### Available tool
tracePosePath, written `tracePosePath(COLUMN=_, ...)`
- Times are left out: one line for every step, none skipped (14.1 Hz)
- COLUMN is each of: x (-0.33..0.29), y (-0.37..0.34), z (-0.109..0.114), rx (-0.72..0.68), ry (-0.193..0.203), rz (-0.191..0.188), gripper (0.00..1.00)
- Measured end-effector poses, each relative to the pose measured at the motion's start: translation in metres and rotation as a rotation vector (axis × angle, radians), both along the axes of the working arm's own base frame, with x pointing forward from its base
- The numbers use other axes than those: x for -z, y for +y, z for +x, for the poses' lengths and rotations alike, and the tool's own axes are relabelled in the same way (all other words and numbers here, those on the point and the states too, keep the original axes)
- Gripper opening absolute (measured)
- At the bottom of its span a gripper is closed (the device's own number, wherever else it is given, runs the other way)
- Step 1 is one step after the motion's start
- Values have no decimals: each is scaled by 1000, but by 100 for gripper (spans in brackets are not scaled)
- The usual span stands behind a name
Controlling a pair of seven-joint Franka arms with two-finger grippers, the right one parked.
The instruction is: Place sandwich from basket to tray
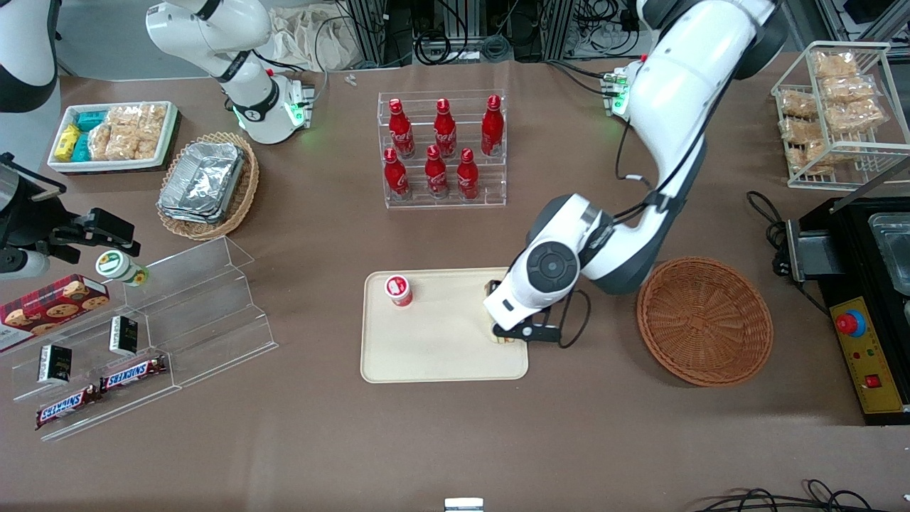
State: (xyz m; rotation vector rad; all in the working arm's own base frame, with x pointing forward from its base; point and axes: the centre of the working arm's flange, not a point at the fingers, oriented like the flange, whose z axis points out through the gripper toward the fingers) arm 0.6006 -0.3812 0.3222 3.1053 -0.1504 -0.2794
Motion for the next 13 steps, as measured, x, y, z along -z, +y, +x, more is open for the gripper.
tracePosePath(x=-23, y=12, z=0, rx=3, ry=10, rz=20, gripper=100)
tracePosePath(x=-46, y=27, z=0, rx=23, ry=18, rz=34, gripper=100)
tracePosePath(x=-71, y=47, z=1, rx=50, ry=24, rz=43, gripper=100)
tracePosePath(x=-95, y=70, z=4, rx=68, ry=27, rz=50, gripper=100)
tracePosePath(x=-119, y=97, z=8, rx=77, ry=25, rz=54, gripper=100)
tracePosePath(x=-141, y=125, z=10, rx=77, ry=23, rz=57, gripper=100)
tracePosePath(x=-161, y=153, z=12, rx=74, ry=21, rz=61, gripper=100)
tracePosePath(x=-181, y=179, z=12, rx=76, ry=14, rz=61, gripper=100)
tracePosePath(x=-201, y=202, z=11, rx=83, ry=0, rz=59, gripper=100)
tracePosePath(x=-220, y=220, z=8, rx=87, ry=-22, rz=59, gripper=100)
tracePosePath(x=-239, y=236, z=3, rx=81, ry=-42, rz=61, gripper=100)
tracePosePath(x=-254, y=250, z=-2, rx=68, ry=-52, rz=67, gripper=100)
tracePosePath(x=-266, y=262, z=-8, rx=51, ry=-56, rz=74, gripper=100)
